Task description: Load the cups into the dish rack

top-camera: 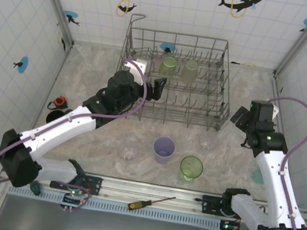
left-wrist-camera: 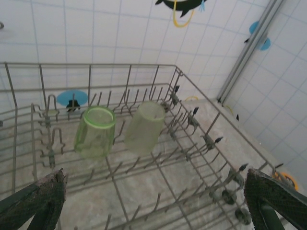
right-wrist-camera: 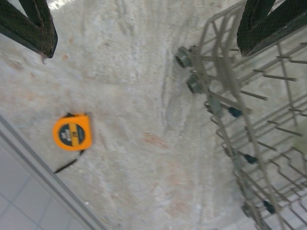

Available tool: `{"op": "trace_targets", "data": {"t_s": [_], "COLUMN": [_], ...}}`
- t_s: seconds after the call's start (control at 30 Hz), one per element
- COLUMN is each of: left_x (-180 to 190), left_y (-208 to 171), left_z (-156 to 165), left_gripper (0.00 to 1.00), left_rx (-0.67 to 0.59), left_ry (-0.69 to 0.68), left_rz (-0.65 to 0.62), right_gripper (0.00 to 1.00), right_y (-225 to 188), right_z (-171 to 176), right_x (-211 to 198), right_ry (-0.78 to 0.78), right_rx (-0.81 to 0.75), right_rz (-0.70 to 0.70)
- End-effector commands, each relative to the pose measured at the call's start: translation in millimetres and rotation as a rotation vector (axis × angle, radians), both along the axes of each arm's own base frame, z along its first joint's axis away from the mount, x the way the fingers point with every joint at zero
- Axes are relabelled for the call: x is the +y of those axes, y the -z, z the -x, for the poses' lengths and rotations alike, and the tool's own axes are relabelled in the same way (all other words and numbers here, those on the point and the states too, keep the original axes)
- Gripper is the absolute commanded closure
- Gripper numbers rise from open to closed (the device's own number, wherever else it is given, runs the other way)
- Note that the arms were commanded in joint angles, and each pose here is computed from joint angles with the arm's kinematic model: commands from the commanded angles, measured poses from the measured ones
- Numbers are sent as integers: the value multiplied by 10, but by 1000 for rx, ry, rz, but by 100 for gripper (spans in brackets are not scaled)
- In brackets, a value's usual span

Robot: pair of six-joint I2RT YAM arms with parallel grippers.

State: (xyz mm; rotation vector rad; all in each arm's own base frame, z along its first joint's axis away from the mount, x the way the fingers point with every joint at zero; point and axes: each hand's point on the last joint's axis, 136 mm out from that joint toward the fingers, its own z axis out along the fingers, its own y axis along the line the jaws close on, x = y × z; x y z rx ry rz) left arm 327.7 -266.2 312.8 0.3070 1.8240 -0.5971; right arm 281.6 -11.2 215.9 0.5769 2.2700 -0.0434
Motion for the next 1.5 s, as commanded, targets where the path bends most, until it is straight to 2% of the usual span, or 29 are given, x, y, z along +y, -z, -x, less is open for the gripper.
{"op": "trace_targets", "data": {"t_s": [0.0,0.1,0.27,0.73,0.97,1.3,1.4,1.47], "left_x": [119,195,282,258,267,256,264,268], "left_y": [129,111,346,614,678,742,740,753], "left_z": [132,205,320,468,489,494,481,468], "left_gripper": [3,2,2,2,2,2,2,2], "left_rx": [53,52,92,188,214,242,242,243], "left_ry": [2,2,6,61,59,57,49,42], "left_rz": [-18,-39,-59,-80,-83,-79,-82,-86], "right_gripper": [0,0,0,0,1,15,29,33], "right_y": [96,305,536,816,1073,1342,1390,1420], "right_z": [217,372,557,778,826,871,885,888], "right_x": [-179,-328,-520,-782,-784,-789,-794,-781], "right_ry": [73,118,187,269,268,273,278,275], "right_rx": [78,163,264,358,395,424,425,422], "right_rz": [51,105,152,135,27,-79,-93,-100]}}
